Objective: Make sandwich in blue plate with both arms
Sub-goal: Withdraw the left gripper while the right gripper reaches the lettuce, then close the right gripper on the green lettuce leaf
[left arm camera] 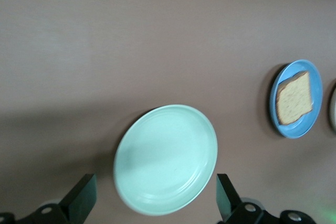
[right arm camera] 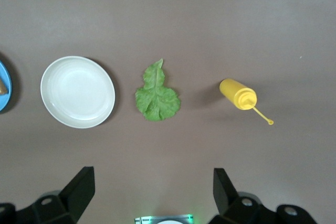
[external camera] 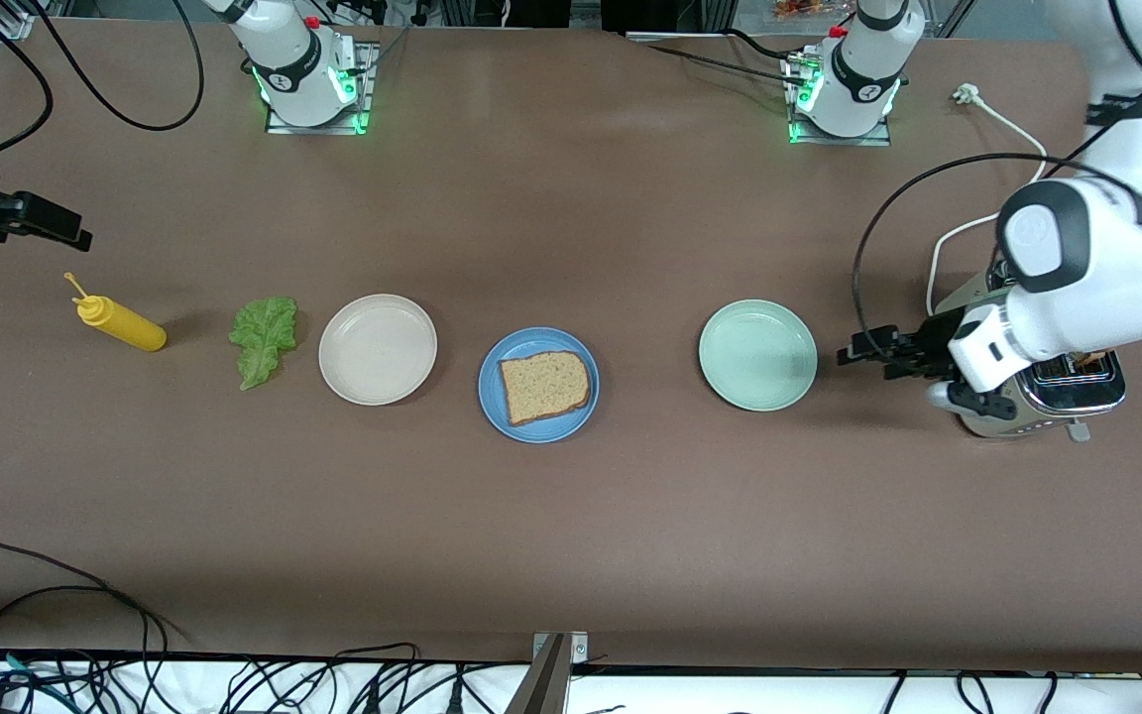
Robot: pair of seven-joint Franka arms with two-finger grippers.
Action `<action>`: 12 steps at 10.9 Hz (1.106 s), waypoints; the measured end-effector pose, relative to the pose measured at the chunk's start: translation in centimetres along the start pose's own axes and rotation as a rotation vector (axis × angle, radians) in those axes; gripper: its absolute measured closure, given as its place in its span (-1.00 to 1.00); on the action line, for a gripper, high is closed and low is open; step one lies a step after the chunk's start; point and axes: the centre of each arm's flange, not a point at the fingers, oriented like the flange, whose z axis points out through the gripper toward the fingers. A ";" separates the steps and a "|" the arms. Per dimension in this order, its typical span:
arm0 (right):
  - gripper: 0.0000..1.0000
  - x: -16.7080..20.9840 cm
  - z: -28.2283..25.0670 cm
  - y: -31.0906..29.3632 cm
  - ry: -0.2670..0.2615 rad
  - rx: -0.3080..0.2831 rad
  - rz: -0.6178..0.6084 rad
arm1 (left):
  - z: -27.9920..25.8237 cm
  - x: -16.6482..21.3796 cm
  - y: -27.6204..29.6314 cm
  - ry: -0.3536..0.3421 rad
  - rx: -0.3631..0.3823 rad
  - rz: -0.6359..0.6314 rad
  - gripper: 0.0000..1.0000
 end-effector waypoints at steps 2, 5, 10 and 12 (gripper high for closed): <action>-1.00 0.8 3.0 -1.0 -0.084 -0.006 -0.016 | -3.0 0.0 1.0 -0.047 0.117 0.042 -1.00; -1.00 3.6 10.7 -0.9 -0.151 -0.011 -0.018 | -8.1 -0.4 2.7 -0.113 0.244 0.030 -1.00; -1.00 4.1 22.9 -0.4 -0.080 -0.008 -0.092 | -12.5 -2.1 3.4 -0.135 0.387 0.044 -1.00; -1.00 3.8 27.1 0.3 -0.098 -0.007 -0.116 | -14.2 -2.9 4.4 -0.129 0.437 0.048 -1.00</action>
